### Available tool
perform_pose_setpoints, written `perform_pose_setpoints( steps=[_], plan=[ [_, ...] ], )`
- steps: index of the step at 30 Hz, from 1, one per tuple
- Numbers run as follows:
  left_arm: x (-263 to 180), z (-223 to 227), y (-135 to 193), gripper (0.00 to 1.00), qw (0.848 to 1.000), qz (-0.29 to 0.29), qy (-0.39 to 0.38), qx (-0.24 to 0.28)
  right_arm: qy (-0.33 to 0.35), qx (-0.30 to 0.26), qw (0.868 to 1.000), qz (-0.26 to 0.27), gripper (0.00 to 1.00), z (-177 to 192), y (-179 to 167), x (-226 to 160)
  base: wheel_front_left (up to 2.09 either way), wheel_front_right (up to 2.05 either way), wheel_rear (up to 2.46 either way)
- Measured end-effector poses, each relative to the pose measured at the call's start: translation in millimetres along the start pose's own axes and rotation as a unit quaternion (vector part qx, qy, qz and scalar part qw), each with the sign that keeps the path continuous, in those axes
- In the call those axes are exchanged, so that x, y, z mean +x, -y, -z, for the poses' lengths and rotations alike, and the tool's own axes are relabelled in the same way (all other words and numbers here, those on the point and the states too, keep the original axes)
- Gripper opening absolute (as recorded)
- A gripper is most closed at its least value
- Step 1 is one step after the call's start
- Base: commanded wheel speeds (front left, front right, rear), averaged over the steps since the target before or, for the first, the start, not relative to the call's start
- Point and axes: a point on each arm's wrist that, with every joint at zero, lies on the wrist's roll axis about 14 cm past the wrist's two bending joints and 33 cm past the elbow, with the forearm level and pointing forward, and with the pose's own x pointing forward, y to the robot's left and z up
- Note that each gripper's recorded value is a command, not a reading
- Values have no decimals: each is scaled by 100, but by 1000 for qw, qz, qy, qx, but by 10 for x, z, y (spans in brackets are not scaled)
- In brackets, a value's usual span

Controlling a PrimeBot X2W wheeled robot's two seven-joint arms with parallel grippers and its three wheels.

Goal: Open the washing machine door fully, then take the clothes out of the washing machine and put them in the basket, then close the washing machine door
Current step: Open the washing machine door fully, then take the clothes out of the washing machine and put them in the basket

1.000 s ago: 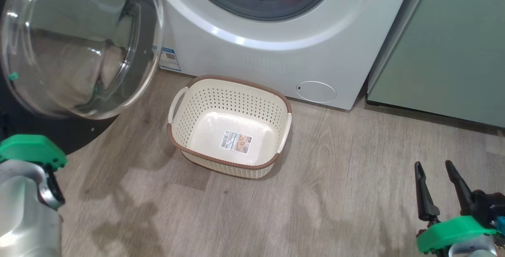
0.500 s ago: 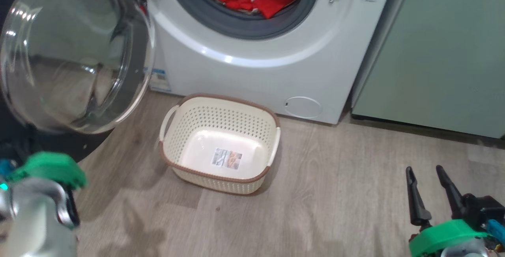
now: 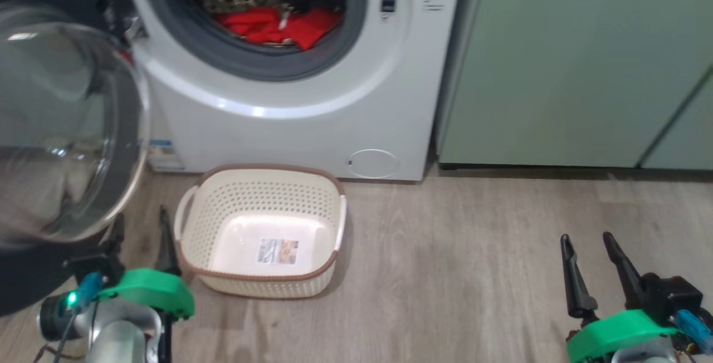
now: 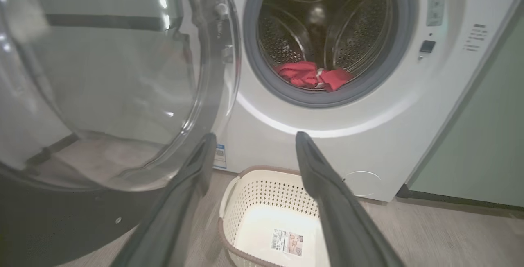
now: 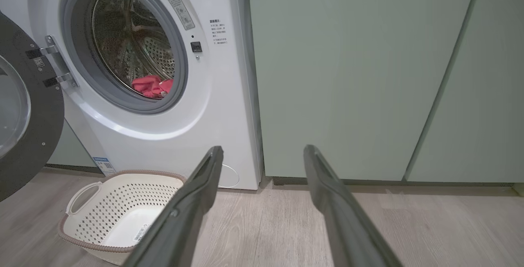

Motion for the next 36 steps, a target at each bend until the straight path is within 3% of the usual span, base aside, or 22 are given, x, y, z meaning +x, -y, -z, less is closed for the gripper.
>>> perform_pose_setpoints(
  steps=[10,26,36],
  plan=[
    [62,54,527,100,997,74,-8,9,12,0,1000,24,100,-69,134,-137,0,0,0],
    [49,109,634,100,994,104,-18,6,12,0,1000,20,100,-70,113,-96,0,0,0],
    [71,105,573,100,995,93,-17,7,9,0,1000,21,100,-50,125,-87,0,0,0]
  ],
)
